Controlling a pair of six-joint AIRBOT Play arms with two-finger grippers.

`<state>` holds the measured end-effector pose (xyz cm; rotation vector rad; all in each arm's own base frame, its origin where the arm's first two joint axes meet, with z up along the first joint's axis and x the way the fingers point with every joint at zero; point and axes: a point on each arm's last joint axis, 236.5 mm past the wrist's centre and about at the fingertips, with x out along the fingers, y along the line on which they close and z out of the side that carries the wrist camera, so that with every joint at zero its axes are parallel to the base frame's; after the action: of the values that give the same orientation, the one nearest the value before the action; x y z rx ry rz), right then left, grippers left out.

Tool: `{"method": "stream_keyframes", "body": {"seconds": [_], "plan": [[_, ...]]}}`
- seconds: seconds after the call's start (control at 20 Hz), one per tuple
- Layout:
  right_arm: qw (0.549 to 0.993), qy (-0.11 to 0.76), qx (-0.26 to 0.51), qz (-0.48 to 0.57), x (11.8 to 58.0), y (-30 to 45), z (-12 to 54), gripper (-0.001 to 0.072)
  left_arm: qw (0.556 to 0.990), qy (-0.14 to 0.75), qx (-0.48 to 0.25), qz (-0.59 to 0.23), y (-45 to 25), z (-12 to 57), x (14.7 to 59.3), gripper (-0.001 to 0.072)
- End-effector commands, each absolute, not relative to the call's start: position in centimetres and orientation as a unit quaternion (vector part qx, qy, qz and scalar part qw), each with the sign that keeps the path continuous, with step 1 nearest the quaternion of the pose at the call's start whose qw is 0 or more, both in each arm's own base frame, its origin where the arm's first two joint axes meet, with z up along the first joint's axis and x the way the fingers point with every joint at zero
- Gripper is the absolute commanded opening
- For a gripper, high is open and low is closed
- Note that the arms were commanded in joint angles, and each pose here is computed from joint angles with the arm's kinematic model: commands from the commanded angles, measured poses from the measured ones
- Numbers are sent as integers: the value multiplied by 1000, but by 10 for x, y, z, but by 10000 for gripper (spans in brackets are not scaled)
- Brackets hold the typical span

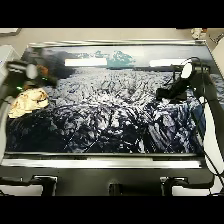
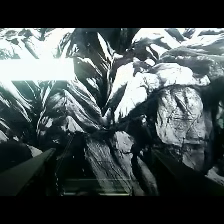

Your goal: Fold the clothes and pants, and hang the long-sleeved shirts on hangers.

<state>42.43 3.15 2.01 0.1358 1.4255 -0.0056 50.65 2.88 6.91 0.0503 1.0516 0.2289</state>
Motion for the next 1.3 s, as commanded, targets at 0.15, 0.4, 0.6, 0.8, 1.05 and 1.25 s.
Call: {"method": "stream_keyframes", "body": {"seconds": [0.15, 0.4, 0.6, 0.8, 1.05, 1.25], "plan": [[752, 656, 63, -5, 423, 31, 19, 696, 753, 486, -377, 233, 223, 22, 440, 678], [747, 658, 89, 18, 421, 48, 21, 694, 758, 430, -448, 200, 275, -16, 429, 720], [745, 657, 107, 38, 421, 60, 23, 683, 771, 413, -460, 153, 266, -41, 458, 720], [745, 657, 104, 42, 421, 61, 23, 667, 754, 412, -493, 133, 248, -70, 478, 720], [744, 659, 104, 43, 420, 61, 23, 663, 772, 389, -480, 151, 250, -84, 500, 720], [738, 665, 106, 45, 416, 63, 23, 663, 759, 412, -487, 133, 227, -98, 504, 209]]}}
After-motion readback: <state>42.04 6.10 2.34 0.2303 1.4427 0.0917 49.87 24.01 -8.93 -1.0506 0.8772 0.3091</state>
